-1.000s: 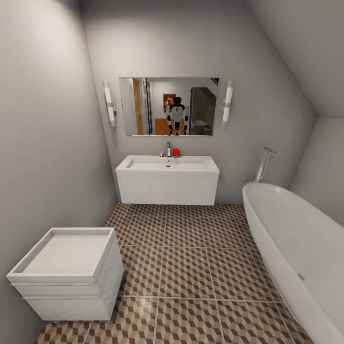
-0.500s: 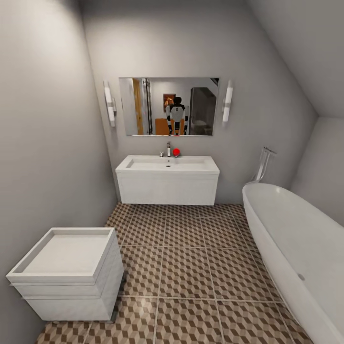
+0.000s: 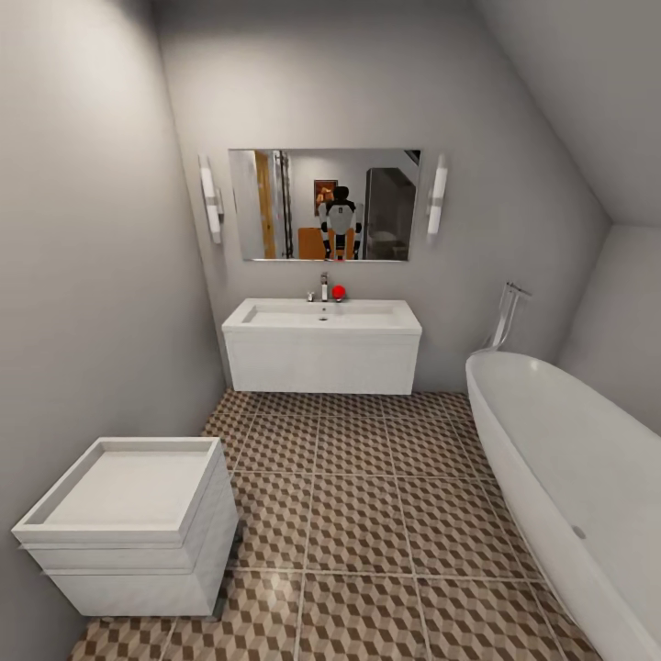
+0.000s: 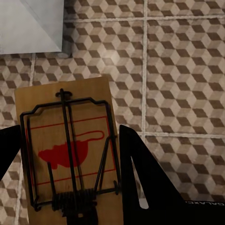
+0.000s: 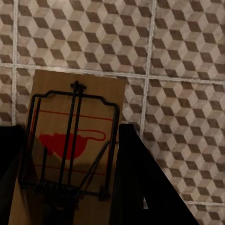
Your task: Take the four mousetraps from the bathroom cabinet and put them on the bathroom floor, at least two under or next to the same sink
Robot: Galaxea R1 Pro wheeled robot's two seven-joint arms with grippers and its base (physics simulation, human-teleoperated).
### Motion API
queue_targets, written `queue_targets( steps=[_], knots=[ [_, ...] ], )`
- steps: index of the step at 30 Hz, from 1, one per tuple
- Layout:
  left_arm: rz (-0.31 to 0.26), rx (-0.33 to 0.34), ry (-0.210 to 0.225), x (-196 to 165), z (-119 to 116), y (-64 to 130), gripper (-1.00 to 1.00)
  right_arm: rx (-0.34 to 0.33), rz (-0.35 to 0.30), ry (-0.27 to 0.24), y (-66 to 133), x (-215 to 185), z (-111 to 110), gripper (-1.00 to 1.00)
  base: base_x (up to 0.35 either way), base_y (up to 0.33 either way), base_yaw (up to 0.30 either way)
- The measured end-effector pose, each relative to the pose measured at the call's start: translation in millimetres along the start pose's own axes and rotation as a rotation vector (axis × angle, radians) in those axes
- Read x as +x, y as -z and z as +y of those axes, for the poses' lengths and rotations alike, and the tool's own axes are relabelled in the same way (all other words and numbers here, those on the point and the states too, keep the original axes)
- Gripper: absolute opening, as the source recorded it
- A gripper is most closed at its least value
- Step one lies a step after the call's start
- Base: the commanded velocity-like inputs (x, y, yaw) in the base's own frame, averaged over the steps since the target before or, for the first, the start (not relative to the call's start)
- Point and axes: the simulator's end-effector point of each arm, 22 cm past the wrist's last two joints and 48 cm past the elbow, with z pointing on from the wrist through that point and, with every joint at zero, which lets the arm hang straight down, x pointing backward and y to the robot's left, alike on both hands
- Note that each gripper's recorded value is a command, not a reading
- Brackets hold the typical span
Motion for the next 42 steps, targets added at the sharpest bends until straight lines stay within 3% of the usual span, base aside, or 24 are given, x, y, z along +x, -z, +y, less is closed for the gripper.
queue_targets(
  steps=[6, 10, 12, 16, 18, 22, 27, 34, 38, 42],
  knots=[
    [0.016, -0.007, -0.01, 2, 1, -0.2, -1.0, 0.001, -0.019, -0.005, 0.0, -7, -1, -1.0, 0.0, 0.0, 0.0],
    [0.115, 0.002, -0.048, 11, -6, -0.1, -1.0, 0.019, -0.051, -0.005, -1.5, -30, -14, -1.0, 0.0, 0.0, 0.0],
    [0.12, 0.016, -0.047, -2, -14, -1.3, -1.0, 0.032, -0.063, -0.006, -2.2, -39, -24, -1.0, 0.0, 0.0, 0.0],
    [0.114, 0.065, -0.052, -59, -37, -2.5, -1.0, 0.065, -0.125, -0.029, -3.3, -90, -50, -1.0, 0.0, 0.0, 0.0],
    [0.075, 0.081, -0.058, -114, -45, -4.4, -1.0, 0.088, -0.133, -0.051, -2.8, -125, -69, -1.0, 0.0, 0.0, 0.0],
    [0.018, 0.082, -0.062, -178, -46, -5.7, -1.0, 0.09, -0.162, -0.061, 3.9, -177, -80, -1.0, 0.0, 0.0, 0.0],
    [-0.056, 0.077, -0.068, -251, -43, -2.2, -1.0, 0.092, -0.235, -0.069, 29.6, -253, -102, -1.0, 0.0, 0.0, 0.0],
    [-0.122, 0.071, -0.071, -321, -41, 7.8, -1.0, 0.068, -0.286, -0.107, 63.4, -312, -106, -1.0, 0.0, 0.0, 0.0],
    [-0.124, 0.068, -0.083, -355, -39, 16.2, -1.0, 0.048, -0.26, -0.098, 78.8, -334, -98, -1.0, 0.0, 0.0, 0.0],
    [-0.13, 0.081, -0.062, -378, -41, 22.8, -1.0, 0.027, -0.257, -0.086, 94.1, -355, -88, -1.0, 0.0, 0.0, 0.0]
  ],
)
